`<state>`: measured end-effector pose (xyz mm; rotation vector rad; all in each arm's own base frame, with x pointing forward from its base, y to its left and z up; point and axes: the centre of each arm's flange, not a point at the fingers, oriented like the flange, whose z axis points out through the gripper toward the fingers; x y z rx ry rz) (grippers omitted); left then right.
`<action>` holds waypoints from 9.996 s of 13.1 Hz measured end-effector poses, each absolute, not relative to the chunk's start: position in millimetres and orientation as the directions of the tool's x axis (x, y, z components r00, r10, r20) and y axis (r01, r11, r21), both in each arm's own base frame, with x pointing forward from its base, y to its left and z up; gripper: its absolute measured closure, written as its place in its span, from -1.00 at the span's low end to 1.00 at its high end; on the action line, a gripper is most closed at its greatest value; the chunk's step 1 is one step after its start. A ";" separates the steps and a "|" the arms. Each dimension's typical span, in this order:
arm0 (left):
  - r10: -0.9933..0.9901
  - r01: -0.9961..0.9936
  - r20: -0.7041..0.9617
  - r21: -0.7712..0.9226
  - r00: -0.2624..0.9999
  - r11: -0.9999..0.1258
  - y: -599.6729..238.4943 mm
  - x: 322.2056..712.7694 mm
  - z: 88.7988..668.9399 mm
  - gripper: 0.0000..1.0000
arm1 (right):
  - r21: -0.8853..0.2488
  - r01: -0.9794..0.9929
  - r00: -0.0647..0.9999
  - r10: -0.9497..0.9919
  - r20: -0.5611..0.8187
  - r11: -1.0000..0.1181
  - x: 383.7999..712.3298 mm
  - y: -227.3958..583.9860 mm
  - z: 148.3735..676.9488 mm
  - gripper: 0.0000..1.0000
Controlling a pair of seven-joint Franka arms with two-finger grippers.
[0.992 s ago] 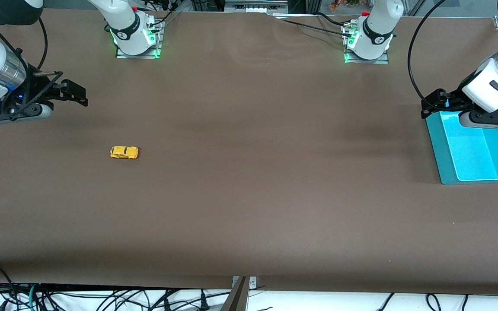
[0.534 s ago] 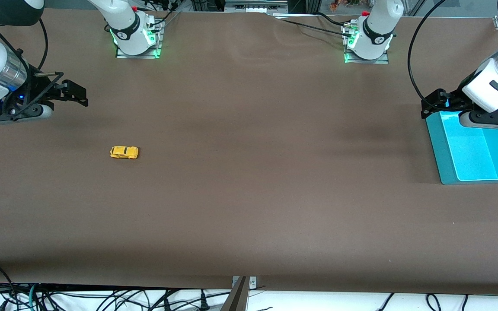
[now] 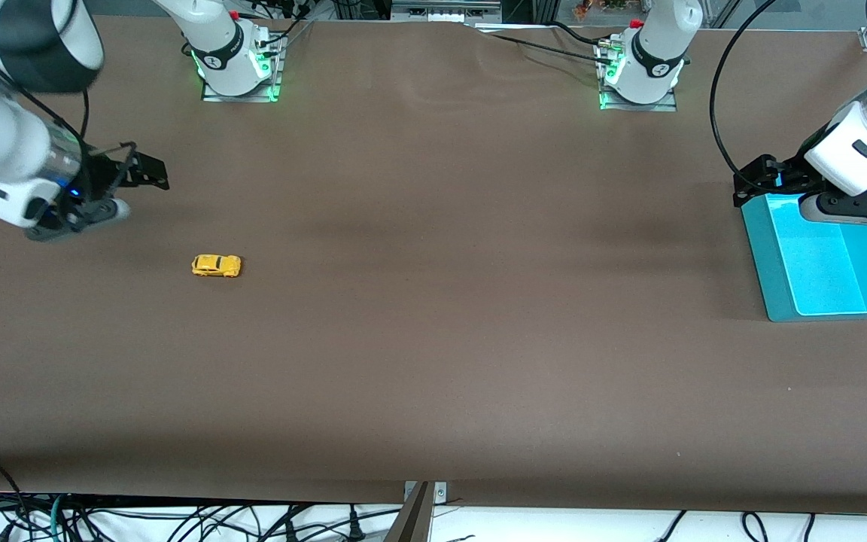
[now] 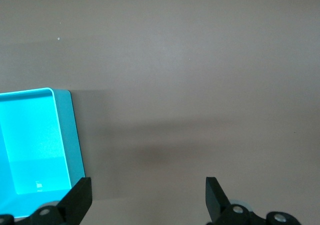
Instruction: Wind and store yellow beetle car
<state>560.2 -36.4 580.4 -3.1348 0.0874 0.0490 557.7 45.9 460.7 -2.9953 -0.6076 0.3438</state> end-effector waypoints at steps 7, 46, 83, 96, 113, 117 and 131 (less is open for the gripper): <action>-0.056 -0.056 -0.031 -0.004 0.998 -0.998 -36.4 560.2 580.7 -1.00 | -0.085 0.876 0.474 0.880 -0.021 -0.474 531.2 40.5 296.6 -1.00; -0.056 -0.057 -0.031 -0.004 0.998 -0.998 -36.8 560.2 580.7 -1.00 | 0.038 0.994 -0.108 0.993 0.042 0.106 536.9 -33.0 197.6 0.14; -0.096 -0.096 -0.023 -0.003 0.995 -0.995 -59.0 562.7 583.3 -1.00 | -0.056 0.525 0.850 0.526 -0.012 -0.849 555.5 -72.9 542.2 -1.00; -0.332 -0.329 -0.257 0.058 0.907 -0.943 -140.2 543.2 520.4 -1.00 | -0.040 0.131 0.990 0.132 -0.045 -0.991 535.7 -12.4 587.0 -1.00; -0.886 -0.897 -0.162 0.018 0.434 -0.443 -283.9 419.5 235.8 -1.00 | -0.039 0.113 0.992 0.115 -0.046 -0.993 538.5 -17.7 587.5 -1.00; -0.903 -0.910 -0.167 0.061 0.395 -0.409 -292.3 412.4 200.5 -1.00 | -0.039 0.113 0.992 0.115 -0.046 -0.993 538.6 -17.8 587.4 -1.00; -0.921 -0.925 -0.178 0.095 0.347 -0.367 -322.3 386.0 186.5 -1.00 | -0.039 0.113 0.992 0.115 -0.046 -0.993 538.6 -17.6 587.5 -1.00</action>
